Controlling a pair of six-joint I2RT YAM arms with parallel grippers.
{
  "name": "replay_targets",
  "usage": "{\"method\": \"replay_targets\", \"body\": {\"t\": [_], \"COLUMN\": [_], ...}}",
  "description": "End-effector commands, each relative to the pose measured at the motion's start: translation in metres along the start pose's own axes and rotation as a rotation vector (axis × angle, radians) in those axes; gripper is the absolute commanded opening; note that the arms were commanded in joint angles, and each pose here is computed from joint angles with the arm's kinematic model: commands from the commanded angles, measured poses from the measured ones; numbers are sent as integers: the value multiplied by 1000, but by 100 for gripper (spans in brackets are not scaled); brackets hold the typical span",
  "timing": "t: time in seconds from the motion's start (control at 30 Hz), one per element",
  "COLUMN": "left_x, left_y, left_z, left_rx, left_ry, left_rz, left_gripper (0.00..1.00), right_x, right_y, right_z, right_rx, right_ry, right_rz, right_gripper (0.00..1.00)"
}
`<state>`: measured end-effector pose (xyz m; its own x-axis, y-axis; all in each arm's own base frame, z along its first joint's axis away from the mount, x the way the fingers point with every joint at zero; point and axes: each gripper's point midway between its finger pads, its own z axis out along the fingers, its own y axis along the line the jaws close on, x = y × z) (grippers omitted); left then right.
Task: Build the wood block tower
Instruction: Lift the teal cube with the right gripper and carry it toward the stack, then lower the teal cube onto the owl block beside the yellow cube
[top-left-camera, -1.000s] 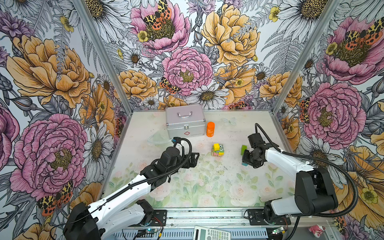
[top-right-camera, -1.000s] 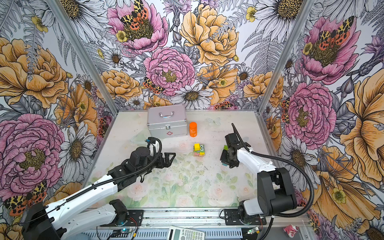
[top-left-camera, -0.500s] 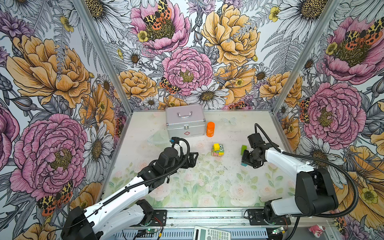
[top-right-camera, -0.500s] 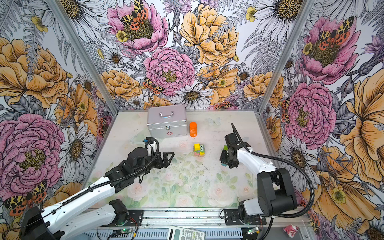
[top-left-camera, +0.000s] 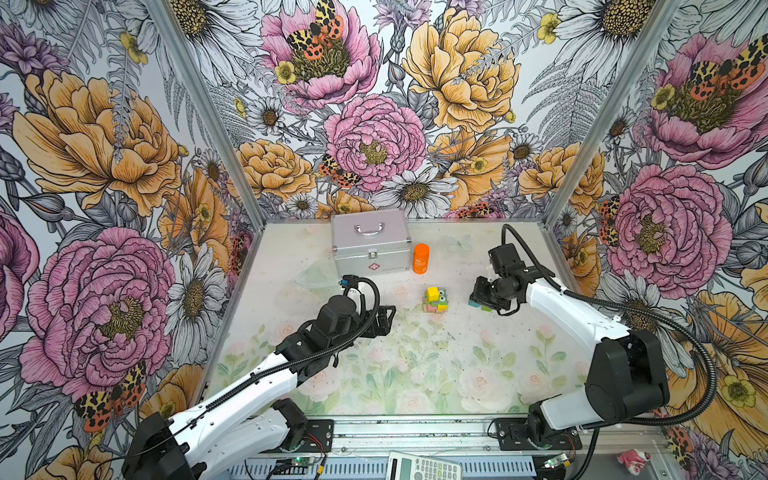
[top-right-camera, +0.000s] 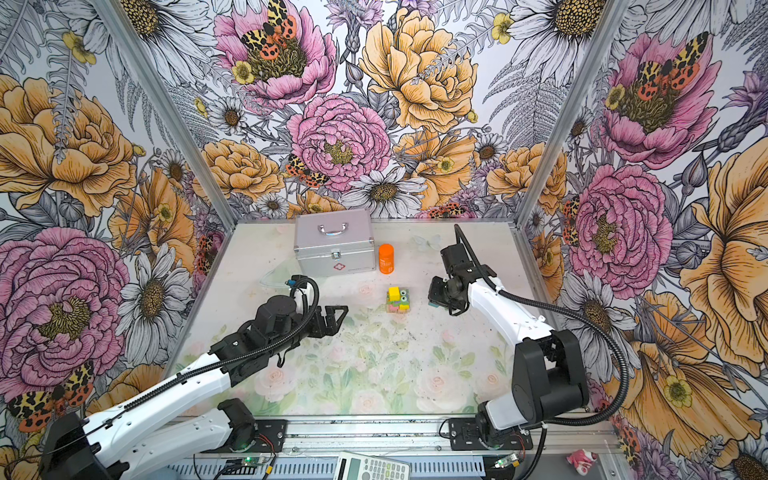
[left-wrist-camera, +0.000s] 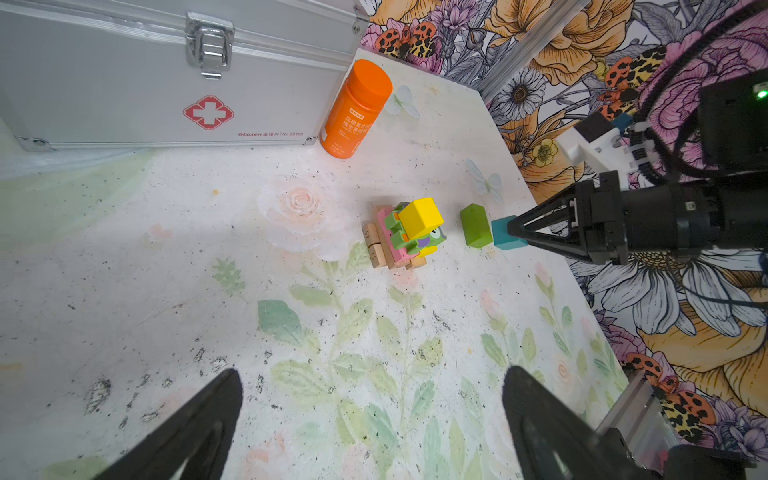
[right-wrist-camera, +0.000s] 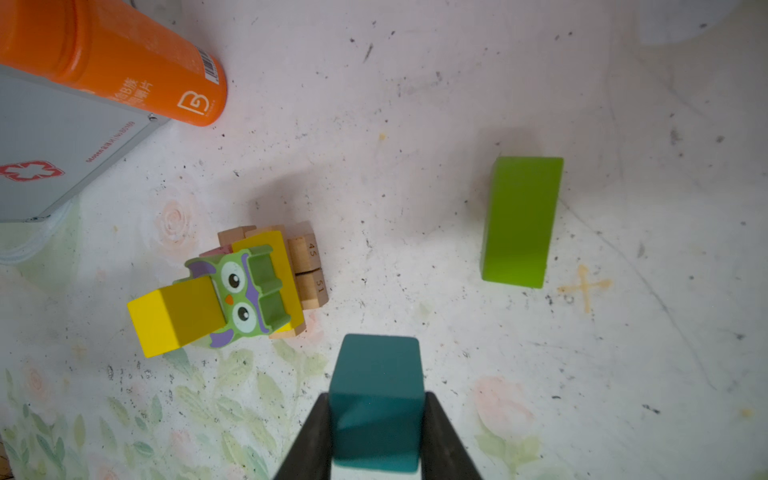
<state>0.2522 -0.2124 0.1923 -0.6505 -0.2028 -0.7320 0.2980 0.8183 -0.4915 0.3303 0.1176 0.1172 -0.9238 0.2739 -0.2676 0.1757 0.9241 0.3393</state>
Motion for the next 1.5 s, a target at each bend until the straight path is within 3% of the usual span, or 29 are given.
{"method": "replay_targets", "body": {"t": [0.0,0.43,1.47], "left_x": [2,1,-4], "left_y": [8,15,12], "left_z": [-2,-2,-2], "left_rx": [-28,-51,-51], "left_ry": [-9,-11,-13], "left_rz": [1,-5,-4], "left_gripper": [99,99,99], "right_x": [-10,-24,-16], "right_y": [18,55,78], "right_z": [1,16,30], "right_rx": [-33,-78,-99], "right_ry": [-2,25,64], "right_rz": [-41,-113,-184], "right_gripper": [30,30,30]}}
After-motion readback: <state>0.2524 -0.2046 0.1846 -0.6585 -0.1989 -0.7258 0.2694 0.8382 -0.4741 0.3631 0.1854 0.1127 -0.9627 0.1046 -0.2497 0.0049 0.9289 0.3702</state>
